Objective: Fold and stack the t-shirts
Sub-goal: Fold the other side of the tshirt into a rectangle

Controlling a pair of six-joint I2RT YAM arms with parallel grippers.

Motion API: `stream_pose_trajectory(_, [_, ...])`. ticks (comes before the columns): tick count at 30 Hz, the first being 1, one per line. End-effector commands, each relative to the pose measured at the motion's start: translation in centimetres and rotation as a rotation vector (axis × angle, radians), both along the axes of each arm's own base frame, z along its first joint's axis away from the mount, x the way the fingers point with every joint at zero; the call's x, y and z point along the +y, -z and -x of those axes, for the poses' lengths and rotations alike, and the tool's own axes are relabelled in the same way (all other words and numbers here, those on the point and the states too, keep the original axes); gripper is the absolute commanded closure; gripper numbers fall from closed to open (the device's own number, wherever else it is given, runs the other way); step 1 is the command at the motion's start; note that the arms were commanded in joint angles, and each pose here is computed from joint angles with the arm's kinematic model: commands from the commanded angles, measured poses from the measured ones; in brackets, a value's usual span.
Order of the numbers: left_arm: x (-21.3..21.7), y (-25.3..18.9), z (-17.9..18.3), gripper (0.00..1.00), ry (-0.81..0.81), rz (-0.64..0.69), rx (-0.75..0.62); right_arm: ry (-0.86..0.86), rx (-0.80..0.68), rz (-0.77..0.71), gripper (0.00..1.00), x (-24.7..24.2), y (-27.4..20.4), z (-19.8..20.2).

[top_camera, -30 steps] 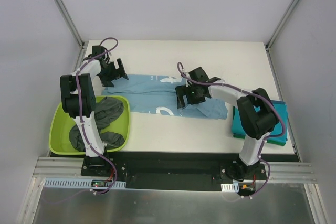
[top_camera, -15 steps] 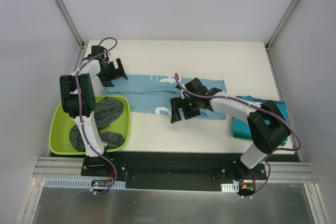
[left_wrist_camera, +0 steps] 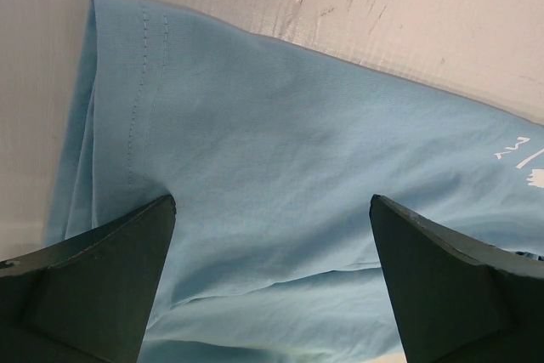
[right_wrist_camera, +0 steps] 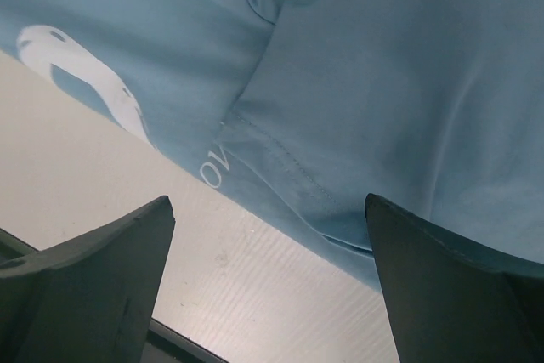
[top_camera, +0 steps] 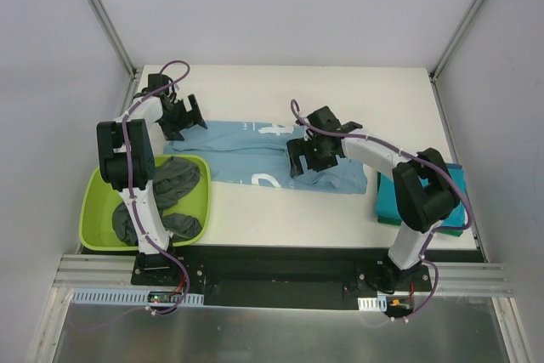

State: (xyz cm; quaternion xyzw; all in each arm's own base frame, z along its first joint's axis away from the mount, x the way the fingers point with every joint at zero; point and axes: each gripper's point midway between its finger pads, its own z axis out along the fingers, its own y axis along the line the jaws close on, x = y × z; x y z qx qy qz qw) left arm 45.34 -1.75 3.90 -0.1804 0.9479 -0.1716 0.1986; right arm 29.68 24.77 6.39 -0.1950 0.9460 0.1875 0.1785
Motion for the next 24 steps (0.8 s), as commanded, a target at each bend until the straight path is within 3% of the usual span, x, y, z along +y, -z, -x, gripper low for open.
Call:
stream_pose_trajectory(1, [1.6, 2.1, 1.0, 0.01, -0.03, -0.046, 0.076, -0.045, 0.074, 0.064, 0.04, -1.2, 1.1, 1.6])
stream_pose_trajectory(5, [1.6, 2.2, 0.9, 0.01, -0.028, -0.046, 0.08, -0.027, 0.123, 0.11, 0.04, -2.5, 1.9, 2.9])
stream_pose_trajectory(15, [1.9, 2.2, 0.9, 0.01, -0.037, -0.051, 0.081, -0.094, 0.247, 0.057, 0.04, -3.0, 0.1, 9.6])
stream_pose_trajectory(20, [1.9, 2.2, 0.8, 0.01, -0.037, -0.048, 0.082, -0.179, 0.288, -0.094, 0.04, -1.1, -2.5, 12.4])
stream_pose_trajectory(24, [1.9, 2.2, 0.8, 0.01, -0.038, -0.044, 0.082, -0.206, 0.273, -0.199, 0.04, 0.5, -4.0, 12.4])
